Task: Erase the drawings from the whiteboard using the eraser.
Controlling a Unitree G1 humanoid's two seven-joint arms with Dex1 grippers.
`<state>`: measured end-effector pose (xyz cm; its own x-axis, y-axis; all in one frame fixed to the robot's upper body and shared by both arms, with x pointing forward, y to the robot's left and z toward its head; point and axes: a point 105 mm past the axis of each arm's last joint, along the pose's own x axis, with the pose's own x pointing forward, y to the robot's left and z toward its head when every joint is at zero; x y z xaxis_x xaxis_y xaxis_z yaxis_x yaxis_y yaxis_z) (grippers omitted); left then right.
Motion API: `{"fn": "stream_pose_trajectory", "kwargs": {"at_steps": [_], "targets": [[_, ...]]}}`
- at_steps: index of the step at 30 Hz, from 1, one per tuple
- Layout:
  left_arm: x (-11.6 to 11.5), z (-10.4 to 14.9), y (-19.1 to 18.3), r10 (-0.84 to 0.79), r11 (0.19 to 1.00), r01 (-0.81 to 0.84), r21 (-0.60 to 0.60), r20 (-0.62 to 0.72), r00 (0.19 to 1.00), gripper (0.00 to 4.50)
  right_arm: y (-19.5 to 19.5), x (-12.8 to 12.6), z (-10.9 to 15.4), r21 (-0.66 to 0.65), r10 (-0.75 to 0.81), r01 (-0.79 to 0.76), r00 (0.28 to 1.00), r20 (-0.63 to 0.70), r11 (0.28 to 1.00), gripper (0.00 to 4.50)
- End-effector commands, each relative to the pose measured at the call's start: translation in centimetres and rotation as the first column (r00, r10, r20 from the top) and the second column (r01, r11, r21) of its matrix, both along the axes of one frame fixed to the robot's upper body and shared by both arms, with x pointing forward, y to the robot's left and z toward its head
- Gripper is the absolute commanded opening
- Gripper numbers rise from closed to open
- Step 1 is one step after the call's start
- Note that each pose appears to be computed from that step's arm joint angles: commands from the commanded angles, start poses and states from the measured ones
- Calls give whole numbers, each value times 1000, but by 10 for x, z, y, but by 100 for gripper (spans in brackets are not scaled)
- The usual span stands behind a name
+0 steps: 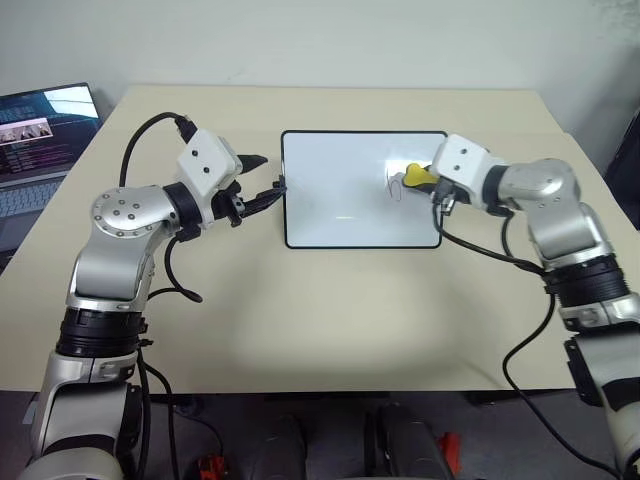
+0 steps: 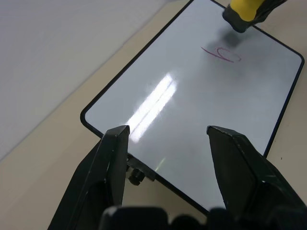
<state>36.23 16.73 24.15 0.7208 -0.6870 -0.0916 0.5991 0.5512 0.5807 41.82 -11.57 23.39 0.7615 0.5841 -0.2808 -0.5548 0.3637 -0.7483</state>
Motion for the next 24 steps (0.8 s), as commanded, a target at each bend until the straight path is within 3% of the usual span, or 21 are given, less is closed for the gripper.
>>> {"fn": "stream_pose_trajectory", "kwargs": {"at_steps": [1, 6, 12, 19, 24], "targets": [[-3, 10, -6, -31, 999, 30, 21, 37, 999, 279, 12, 11, 21, -5, -10, 10, 994, 109, 1000, 80], [-4, 6, -6, -31, 999, 31, 28, 26, 999, 279, 20, 27, 18, -50, -25, 33, 989, 145, 998, 80], [-6, 6, -4, -27, 999, 26, 33, 22, 999, 279, 19, 40, -16, -125, -43, 53, 996, 80, 991, 80], [-7, 7, -2, -20, 999, 19, 38, 23, 1000, 279, 6, 22, -89, -260, -12, -44, 977, -211, 965, 78], [-6, 7, -2, -19, 999, 18, 37, 24, 1000, 279, 0, 8, -107, -264, -3, -82, 953, -304, 961, 78]]}}
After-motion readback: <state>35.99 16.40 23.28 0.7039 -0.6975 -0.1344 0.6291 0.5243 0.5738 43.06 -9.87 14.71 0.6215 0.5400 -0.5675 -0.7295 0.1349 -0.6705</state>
